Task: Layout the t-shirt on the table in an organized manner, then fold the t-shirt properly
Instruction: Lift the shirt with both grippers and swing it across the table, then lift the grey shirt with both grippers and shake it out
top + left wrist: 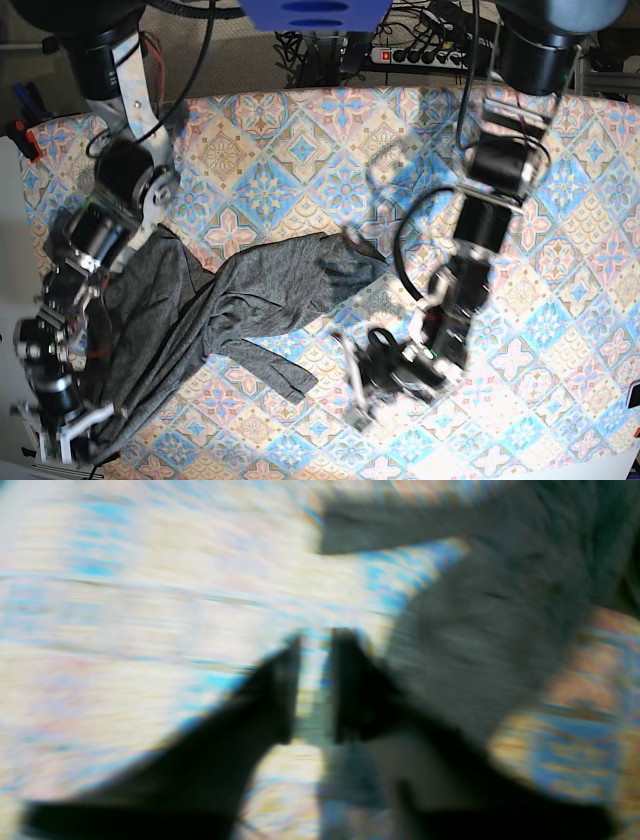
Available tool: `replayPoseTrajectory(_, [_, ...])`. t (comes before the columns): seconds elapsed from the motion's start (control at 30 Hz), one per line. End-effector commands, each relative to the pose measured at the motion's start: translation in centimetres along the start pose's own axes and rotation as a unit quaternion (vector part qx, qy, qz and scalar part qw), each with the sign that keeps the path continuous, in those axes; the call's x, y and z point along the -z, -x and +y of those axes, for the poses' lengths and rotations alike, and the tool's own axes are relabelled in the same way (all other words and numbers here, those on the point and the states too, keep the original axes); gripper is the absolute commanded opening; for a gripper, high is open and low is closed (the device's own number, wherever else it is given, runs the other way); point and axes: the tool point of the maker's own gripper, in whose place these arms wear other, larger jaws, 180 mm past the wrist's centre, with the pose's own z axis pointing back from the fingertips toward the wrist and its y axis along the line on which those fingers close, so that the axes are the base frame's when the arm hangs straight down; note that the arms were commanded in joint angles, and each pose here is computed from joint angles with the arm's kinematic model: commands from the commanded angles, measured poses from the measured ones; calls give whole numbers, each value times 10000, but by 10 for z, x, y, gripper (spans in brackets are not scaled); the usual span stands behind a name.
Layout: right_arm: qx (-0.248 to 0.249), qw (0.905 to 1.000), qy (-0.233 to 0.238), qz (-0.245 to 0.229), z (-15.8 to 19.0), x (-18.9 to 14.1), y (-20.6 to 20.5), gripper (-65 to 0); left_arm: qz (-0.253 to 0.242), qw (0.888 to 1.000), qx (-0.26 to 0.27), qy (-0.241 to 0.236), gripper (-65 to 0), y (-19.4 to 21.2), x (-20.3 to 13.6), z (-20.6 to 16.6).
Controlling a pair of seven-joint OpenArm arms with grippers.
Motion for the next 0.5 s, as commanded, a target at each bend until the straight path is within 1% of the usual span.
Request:
replayPoseTrajectory(0.0, [-51,10000,52,-47,-4,-2,-4,-650,-516,9986,79,50,-434,-38,-8,-7])
replayPoseTrajectory(0.03, [-71,10000,50,5,-3,-4,2,-650,-511,9985,42,181,-392,-36,-3,-20])
replayPoseTrajectory(0.07, [-99,9999,54,54,-2,-7,8,-650,-474,9984,78,291,-378,-33,1,-33])
replayPoseTrajectory(0.13, [-168,9998,76,120,-1,-14,18,-650,-290,9977,462,406,-384,-26,9,-56])
replayPoseTrajectory(0.2, [-230,9995,99,168,-1,-20,25,-650,-153,9952,899,358,-388,-20,16,-69])
replayPoseTrajectory(0.27, [-292,9993,137,166,-2,-24,27,-650,-166,9912,1286,259,-387,-15,24,-78])
replayPoseTrajectory(0.33, [-355,9991,181,143,-4,-29,26,-650,-18,9905,1362,203,-386,3,42,-80])
replayPoseTrajectory(0.47, [-465,9981,149,374,1,-42,52,-650,233,9907,1331,150,-386,32,73,-79])
